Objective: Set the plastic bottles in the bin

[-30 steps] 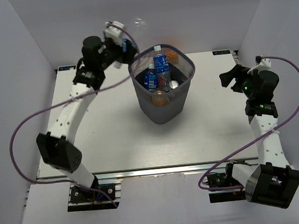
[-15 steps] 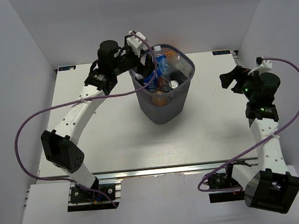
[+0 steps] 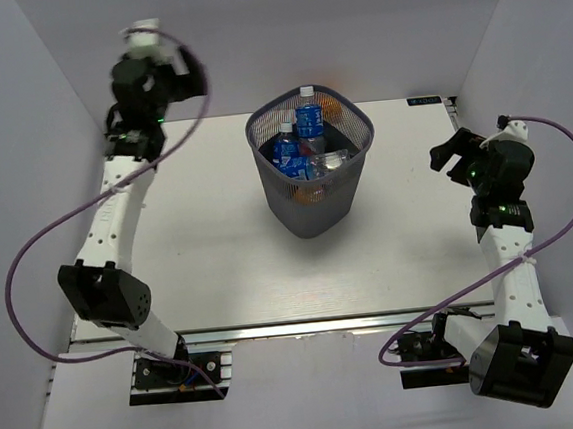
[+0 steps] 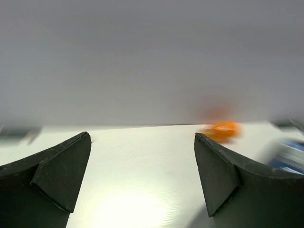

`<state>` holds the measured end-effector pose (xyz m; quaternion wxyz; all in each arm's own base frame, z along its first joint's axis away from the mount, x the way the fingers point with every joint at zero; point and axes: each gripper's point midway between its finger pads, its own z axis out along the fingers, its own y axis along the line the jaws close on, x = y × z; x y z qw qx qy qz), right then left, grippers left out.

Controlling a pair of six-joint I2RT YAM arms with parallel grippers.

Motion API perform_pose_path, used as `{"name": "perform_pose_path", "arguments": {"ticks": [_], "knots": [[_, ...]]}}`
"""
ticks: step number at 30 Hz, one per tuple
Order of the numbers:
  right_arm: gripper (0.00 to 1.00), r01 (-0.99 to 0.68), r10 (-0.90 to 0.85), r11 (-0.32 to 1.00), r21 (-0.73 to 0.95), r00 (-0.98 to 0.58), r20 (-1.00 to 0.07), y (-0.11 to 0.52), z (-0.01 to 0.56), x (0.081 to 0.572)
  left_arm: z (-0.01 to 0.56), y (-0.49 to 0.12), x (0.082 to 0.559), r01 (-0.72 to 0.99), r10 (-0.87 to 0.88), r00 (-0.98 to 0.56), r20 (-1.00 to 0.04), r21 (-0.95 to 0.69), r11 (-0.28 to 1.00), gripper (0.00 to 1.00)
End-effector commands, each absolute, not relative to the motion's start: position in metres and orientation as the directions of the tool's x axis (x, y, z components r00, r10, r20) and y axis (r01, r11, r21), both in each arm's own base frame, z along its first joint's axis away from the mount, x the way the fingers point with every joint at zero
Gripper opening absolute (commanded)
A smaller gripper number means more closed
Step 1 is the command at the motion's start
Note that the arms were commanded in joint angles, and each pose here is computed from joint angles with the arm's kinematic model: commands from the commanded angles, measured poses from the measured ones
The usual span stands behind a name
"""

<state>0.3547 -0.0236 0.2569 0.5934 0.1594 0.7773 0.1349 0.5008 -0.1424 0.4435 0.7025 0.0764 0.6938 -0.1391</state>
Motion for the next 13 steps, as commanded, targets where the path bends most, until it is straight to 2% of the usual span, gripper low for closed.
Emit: {"name": "perform_pose_path", "arguments": {"ticks": [1, 2, 3, 4, 5, 6, 7, 8, 13], "knots": [[0.89, 0.226, 0.453, 0.883, 0.412, -0.176, -0.874, -0.047, 0.262, 0.35, 0.381, 0.0, 0.505, -0.201, -0.349, -0.072, -0.934, -0.329, 0.923, 0.98], [0.89, 0.258, 0.457, 0.876, 0.408, -0.169, -0.873, -0.052, 0.26, 0.348, 0.328, 0.019, 0.495, -0.315, -0.373, -0.133, -0.918, -0.317, 0.894, 0.98], [0.89, 0.29, 0.466, 0.865, 0.409, -0.163, -0.87, -0.056, 0.256, 0.346, 0.321, 0.049, 0.474, -0.449, -0.391, -0.072, -0.917, -0.32, 0.834, 0.98], [0.89, 0.305, 0.478, 0.855, 0.42, -0.15, -0.865, -0.058, 0.256, 0.344, 0.304, 0.056, 0.463, -0.493, -0.395, -0.069, -0.916, -0.312, 0.812, 0.98], [0.89, 0.328, 0.478, 0.848, 0.416, -0.134, -0.868, -0.063, 0.255, 0.343, 0.253, 0.063, 0.443, -0.558, -0.405, -0.137, -0.904, -0.267, 0.786, 0.98], [0.89, 0.35, 0.483, 0.838, 0.419, -0.12, -0.867, -0.067, 0.254, 0.341, 0.248, 0.067, 0.429, -0.579, -0.423, -0.112, -0.899, -0.287, 0.763, 0.98], [0.89, 0.389, 0.498, 0.815, 0.428, -0.093, -0.862, -0.072, 0.249, 0.336, 0.219, 0.065, 0.418, -0.582, -0.428, -0.153, -0.891, -0.269, 0.768, 0.98], [0.89, 0.399, 0.5, 0.809, 0.431, -0.083, -0.862, -0.074, 0.246, 0.335, 0.228, 0.065, 0.417, -0.573, -0.435, -0.126, -0.892, -0.292, 0.766, 0.98], [0.89, 0.331, 0.491, 0.832, 0.444, -0.067, -0.869, -0.064, 0.247, 0.332, 0.212, 0.054, 0.407, -0.524, -0.431, -0.188, -0.883, -0.281, 0.804, 0.98]]}}
